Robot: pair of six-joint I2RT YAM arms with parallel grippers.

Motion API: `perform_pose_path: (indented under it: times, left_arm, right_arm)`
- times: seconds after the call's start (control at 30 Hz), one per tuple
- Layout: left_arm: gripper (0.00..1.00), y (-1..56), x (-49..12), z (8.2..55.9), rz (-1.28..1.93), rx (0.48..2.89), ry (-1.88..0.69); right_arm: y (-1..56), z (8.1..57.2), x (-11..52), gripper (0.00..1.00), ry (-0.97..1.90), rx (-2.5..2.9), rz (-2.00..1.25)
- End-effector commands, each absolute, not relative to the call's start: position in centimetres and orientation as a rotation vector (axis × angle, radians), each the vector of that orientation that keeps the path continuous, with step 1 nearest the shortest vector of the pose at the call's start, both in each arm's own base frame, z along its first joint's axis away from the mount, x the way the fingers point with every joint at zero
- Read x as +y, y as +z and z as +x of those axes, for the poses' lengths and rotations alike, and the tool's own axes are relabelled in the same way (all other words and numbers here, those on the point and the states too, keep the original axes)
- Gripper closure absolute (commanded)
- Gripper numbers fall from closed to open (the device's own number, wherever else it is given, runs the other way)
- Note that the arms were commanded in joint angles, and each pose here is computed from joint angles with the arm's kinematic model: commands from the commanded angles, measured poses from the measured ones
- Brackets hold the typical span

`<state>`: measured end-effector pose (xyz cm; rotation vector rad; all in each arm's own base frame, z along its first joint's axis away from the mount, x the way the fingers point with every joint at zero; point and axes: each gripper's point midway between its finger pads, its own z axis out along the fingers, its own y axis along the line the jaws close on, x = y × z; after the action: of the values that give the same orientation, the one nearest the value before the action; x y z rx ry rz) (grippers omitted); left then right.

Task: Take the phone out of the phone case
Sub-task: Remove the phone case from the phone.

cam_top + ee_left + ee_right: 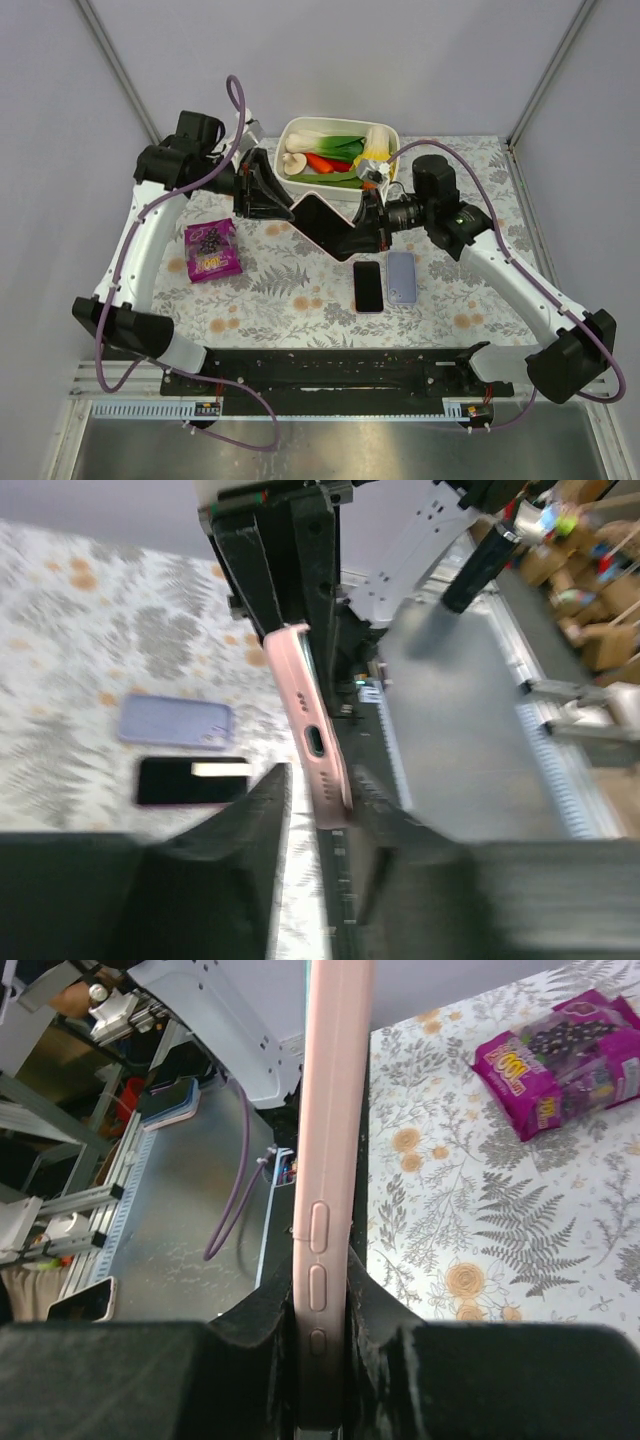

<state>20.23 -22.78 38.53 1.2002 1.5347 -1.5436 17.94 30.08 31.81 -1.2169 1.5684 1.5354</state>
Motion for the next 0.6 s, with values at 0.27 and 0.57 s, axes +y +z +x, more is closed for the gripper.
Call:
perform_pose_path:
  times: [0.27, 0.57]
  left_arm:
    - [0.2, 43.4, -22.5, 19.5, 1.173, 1.336, -1.698]
    - [0.01, 44.6, -21.8, 25.8, 1.034, 1.657, -1.595]
  right_arm:
    - [38.1, 20.8, 30.9, 1.0, 1.434, 1.492, -1.136]
    - [39.3, 24.2, 30.6, 1.0, 1.237, 1.56, -1.059]
